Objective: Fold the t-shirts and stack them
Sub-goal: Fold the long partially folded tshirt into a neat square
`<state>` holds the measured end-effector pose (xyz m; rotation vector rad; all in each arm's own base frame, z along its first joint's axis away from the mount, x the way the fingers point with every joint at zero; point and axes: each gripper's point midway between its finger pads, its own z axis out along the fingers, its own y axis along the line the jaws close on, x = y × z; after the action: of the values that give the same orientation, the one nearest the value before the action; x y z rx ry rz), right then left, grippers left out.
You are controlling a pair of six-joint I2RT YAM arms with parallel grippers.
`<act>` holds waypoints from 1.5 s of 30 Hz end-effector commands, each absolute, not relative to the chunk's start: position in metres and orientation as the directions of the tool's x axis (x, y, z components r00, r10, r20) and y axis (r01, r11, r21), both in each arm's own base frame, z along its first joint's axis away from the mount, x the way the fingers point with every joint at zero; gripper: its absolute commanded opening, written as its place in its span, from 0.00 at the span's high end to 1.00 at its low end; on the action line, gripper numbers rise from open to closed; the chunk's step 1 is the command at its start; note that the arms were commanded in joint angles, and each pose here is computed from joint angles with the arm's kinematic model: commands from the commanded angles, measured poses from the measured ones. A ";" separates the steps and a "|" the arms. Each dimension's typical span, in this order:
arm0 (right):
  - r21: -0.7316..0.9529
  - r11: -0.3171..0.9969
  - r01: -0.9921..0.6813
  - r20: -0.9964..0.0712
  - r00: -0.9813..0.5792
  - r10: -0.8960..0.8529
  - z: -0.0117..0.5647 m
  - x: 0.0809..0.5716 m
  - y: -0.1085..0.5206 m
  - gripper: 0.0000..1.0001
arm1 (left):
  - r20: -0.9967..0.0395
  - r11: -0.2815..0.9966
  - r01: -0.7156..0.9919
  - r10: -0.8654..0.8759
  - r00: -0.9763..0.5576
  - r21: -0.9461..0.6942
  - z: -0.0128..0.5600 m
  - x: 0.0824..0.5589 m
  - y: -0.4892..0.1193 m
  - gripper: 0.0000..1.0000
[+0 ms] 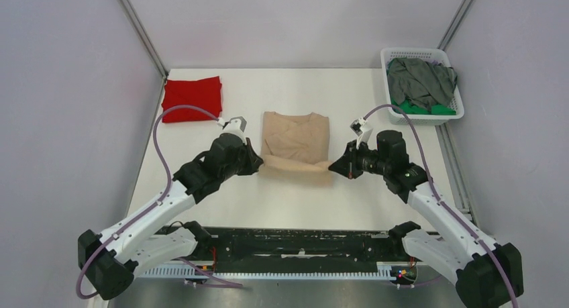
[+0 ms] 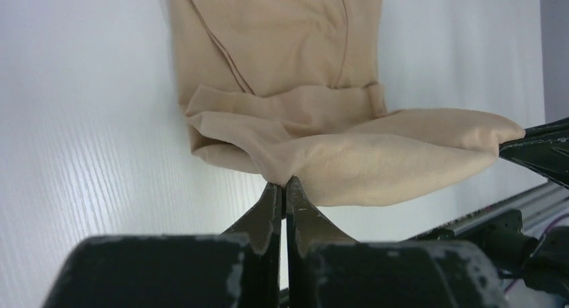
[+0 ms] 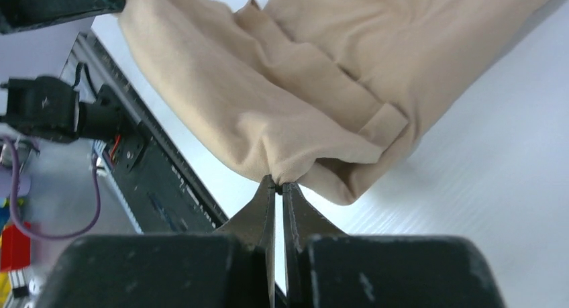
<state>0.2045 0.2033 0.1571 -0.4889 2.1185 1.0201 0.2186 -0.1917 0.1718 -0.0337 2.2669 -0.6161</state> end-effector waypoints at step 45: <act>0.488 0.754 -0.439 -0.774 -0.618 0.142 0.098 0.518 0.171 0.91 | -0.695 0.940 0.032 -0.228 -0.682 -0.340 0.114 0.523 -0.199 0.83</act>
<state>0.4800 0.1737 0.0871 -0.1664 2.1817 0.8902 0.4981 -0.2075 0.1045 -0.1611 2.3322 -0.4575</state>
